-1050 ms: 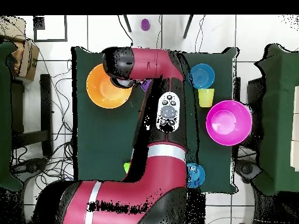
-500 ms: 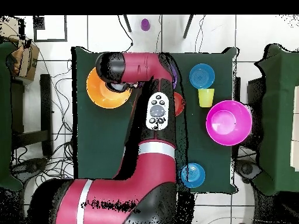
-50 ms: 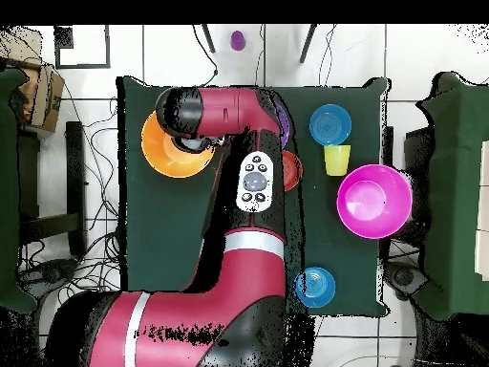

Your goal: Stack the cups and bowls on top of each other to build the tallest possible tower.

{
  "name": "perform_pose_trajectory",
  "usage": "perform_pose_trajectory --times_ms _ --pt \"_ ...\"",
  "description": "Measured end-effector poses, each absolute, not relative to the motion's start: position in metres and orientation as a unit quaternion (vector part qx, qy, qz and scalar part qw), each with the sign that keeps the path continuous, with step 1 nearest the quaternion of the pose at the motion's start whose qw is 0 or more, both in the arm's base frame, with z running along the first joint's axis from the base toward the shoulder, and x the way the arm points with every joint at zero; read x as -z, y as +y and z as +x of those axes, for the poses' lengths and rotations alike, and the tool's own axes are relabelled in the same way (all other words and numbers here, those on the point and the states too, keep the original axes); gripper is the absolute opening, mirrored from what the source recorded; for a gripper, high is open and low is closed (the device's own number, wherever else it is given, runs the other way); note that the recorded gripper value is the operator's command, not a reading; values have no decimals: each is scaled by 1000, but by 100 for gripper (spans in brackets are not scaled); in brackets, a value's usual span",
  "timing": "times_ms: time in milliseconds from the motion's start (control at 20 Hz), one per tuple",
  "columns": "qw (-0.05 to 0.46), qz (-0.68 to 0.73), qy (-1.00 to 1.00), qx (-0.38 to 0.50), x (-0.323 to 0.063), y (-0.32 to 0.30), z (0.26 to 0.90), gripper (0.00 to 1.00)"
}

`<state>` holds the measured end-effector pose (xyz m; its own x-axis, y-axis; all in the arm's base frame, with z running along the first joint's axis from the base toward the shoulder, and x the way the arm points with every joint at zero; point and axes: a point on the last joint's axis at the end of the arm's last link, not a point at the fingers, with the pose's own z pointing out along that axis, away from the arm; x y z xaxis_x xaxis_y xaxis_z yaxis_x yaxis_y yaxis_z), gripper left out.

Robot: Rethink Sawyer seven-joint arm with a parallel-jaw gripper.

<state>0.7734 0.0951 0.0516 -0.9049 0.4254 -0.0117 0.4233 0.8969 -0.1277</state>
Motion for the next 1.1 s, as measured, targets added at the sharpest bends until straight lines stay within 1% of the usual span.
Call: perform_pose_trajectory --times_ms 200,650,1100 --pt "6 -218 -974 -69 -42 91 777 100" --pt "9 -213 -974 -77 -3 89 781 100" --pt "9 -209 -974 -84 9 90 782 100"
